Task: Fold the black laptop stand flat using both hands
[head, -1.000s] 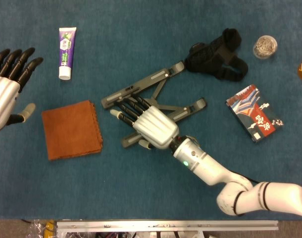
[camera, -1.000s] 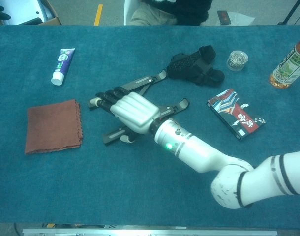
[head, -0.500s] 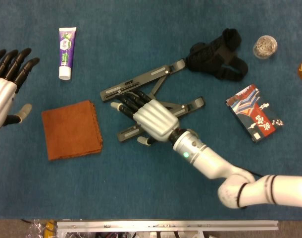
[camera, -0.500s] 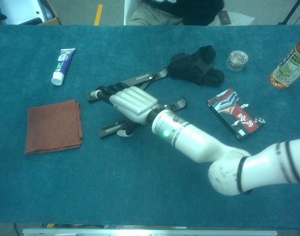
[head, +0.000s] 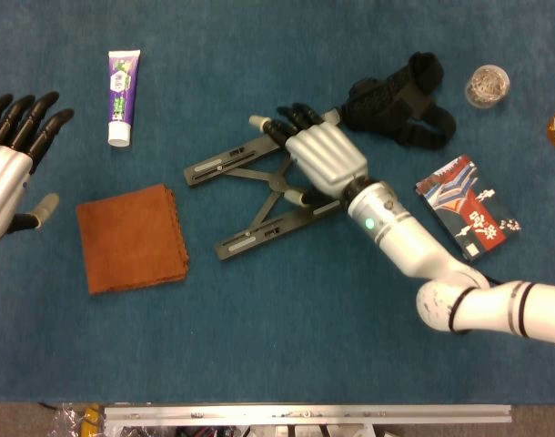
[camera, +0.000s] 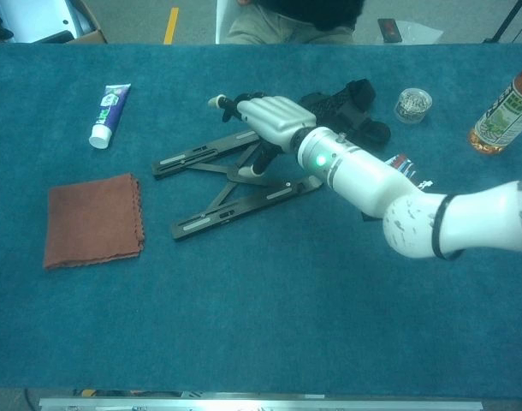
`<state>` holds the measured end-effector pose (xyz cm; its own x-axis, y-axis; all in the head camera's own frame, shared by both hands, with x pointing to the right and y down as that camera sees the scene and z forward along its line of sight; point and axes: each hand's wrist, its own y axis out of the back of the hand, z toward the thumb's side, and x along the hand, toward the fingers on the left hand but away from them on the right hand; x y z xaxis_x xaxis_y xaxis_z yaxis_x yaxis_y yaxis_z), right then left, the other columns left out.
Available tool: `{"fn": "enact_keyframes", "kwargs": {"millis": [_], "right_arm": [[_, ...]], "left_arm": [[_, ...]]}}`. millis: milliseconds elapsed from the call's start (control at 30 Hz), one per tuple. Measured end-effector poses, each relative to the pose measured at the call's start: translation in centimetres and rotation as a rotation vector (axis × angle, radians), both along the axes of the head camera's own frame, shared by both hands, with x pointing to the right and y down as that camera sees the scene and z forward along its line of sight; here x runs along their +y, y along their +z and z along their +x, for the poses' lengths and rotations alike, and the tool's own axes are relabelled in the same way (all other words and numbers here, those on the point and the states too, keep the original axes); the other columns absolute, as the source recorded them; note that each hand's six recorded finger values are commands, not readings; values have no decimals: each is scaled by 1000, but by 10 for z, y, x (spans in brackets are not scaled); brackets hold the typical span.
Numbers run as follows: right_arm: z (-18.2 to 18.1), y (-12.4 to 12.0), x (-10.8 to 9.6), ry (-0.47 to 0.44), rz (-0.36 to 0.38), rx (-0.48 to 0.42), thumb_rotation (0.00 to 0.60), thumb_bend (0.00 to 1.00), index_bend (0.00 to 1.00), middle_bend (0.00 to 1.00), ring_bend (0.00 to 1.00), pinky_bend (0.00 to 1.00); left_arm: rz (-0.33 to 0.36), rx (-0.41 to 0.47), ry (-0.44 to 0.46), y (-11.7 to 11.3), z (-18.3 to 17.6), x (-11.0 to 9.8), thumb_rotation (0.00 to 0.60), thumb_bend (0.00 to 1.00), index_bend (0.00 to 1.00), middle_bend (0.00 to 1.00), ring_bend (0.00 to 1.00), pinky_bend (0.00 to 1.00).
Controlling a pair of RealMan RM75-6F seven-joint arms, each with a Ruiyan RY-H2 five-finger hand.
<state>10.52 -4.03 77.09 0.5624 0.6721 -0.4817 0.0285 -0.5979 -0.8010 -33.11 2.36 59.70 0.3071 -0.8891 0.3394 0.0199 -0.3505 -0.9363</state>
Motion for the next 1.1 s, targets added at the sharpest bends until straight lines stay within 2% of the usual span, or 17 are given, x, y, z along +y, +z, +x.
{"fn": "enact_keyframes", "kwargs": {"millis": [233,467,900,1100], "right_arm": [[1,11,-18,42,-7,42,600,206,0,251,0,47],[1,23,-24,55,-30,88,600,206,0,251,0,46],[3,31,-22,31,-68,152,600,206,0,275,0,46],[7,28,-14,11,-99,161,600,206,0,285,0,46]], "left_arm": [[-5,-7,-12,-1,-6,2,600,283,36,0,0,0],[-9,-6,-15,-1,-8,2,600,283,36,0,0,0],[-11,-3,-7,-1,-5,1,600,283,29,0,0,0],[-12,-1,-1,-1,-3,2,600,283,28,0,0,0]]}}
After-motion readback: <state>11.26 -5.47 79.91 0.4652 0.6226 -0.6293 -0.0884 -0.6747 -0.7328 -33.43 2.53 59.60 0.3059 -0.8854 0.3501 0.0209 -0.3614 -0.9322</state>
